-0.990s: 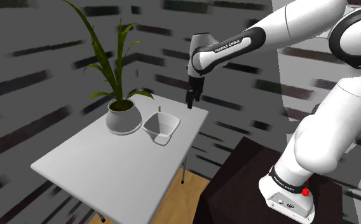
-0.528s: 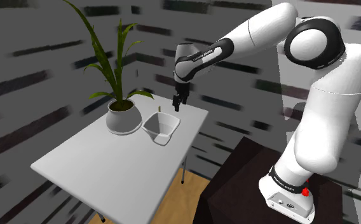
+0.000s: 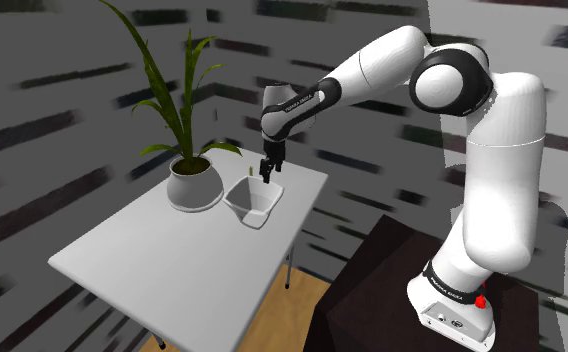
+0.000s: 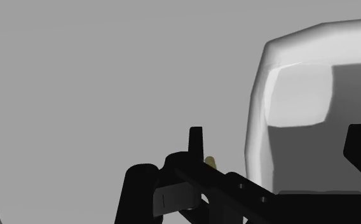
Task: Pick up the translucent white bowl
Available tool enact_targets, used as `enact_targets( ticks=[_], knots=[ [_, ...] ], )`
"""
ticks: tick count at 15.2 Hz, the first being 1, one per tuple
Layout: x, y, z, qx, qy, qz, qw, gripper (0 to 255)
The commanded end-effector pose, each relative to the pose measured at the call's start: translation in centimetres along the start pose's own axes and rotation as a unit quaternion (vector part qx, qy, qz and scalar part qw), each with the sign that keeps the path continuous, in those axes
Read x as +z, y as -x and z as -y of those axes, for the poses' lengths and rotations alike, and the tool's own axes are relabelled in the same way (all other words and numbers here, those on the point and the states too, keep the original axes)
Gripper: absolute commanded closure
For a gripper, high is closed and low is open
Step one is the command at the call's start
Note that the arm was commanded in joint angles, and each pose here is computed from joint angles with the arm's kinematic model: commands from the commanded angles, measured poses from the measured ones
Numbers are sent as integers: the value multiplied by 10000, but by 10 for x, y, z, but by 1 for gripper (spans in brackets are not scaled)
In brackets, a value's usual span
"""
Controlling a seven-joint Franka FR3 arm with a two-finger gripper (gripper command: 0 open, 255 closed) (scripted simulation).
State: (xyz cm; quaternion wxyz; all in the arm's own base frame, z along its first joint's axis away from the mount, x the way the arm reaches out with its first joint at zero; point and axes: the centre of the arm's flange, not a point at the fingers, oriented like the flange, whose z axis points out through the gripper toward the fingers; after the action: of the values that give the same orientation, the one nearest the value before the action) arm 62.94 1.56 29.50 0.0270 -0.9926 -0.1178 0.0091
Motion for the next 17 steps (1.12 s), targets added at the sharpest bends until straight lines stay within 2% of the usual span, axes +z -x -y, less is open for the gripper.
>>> enact_targets(
  ticks=[1, 5, 6, 15, 17],
  knots=[
    [11, 0, -1, -1, 0, -2, 10000, 0],
    [19, 0, -2, -1, 0, -2, 10000, 0],
    [19, 0, -2, -1, 0, -2, 10000, 255],
    [19, 0, -2, -1, 0, -2, 10000, 255],
    [9, 0, -1, -1, 0, -2, 10000, 255]
  ],
)
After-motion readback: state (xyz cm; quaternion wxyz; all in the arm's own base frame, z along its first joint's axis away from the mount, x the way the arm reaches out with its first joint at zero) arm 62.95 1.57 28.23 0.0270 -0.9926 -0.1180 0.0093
